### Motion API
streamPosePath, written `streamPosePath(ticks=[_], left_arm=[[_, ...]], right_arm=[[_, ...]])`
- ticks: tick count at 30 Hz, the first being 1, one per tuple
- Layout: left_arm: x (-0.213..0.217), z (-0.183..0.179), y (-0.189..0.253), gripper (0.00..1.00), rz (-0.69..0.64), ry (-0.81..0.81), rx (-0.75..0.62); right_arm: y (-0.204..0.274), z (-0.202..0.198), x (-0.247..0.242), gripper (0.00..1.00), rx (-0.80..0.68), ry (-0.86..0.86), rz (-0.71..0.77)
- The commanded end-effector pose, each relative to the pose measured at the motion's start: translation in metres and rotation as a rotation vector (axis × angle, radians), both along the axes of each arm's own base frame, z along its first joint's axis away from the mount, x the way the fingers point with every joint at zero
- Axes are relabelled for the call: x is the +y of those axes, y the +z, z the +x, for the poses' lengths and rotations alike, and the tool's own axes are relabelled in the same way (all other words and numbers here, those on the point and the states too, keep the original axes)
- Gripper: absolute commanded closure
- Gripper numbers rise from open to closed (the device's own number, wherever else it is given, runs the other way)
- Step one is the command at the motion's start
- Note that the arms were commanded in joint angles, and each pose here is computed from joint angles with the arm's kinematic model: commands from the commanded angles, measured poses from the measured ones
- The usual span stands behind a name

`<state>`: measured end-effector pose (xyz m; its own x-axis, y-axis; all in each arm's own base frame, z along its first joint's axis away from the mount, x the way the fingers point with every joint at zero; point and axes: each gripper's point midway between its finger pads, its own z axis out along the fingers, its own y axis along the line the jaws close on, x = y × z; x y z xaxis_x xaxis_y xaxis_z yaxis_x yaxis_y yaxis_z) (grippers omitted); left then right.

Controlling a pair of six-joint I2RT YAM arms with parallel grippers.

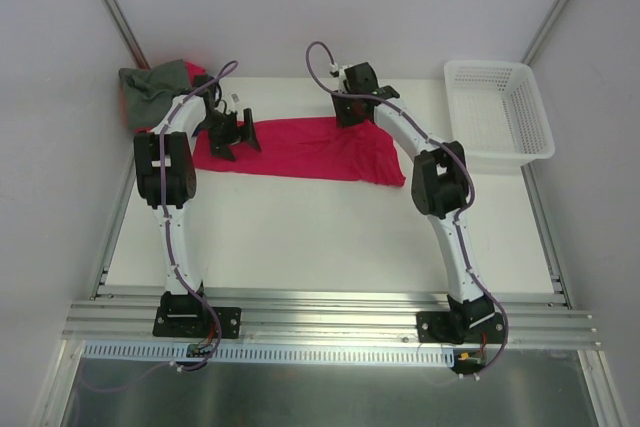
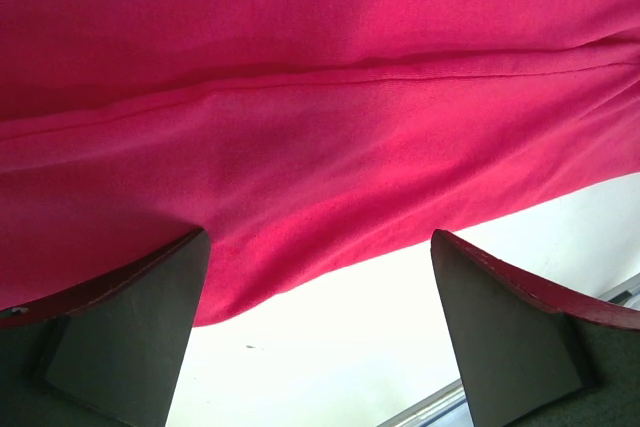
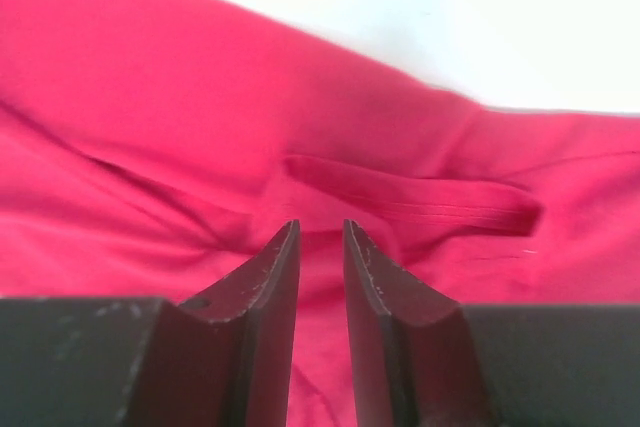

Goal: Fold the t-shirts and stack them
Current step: Fold the other side of the tshirt into a rectangle

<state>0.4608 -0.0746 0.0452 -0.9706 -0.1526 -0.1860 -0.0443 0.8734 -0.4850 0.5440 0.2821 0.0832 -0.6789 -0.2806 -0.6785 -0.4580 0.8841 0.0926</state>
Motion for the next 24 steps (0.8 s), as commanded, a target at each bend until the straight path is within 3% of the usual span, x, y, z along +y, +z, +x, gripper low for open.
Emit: streamPosePath(ticks=[1, 7, 16, 24], left_arm=[[-0.004, -0.002, 0.033, 0.06, 0.01, -0.017, -0.064], [-0.004, -0.002, 0.031, 0.06, 0.008, -0.018, -0.061], [-0.004, -0.004, 0.031, 0.05, 0.01, -0.017, -0.056], [-0.004, -0.006, 0.03, 0.06, 0.015, -0.019, -0.055]], right_arm=[[0.024, 0.006, 0.013, 0.72, -0.06, 0.026, 0.031], [0.017, 0.004, 0.008, 0.69, -0.054, 0.031, 0.005], [0.002, 0.004, 0.01, 0.53, -0.027, 0.041, 0.008], [-0.012, 0.003, 0.01, 0.53, 0.005, 0.046, 0.008]])
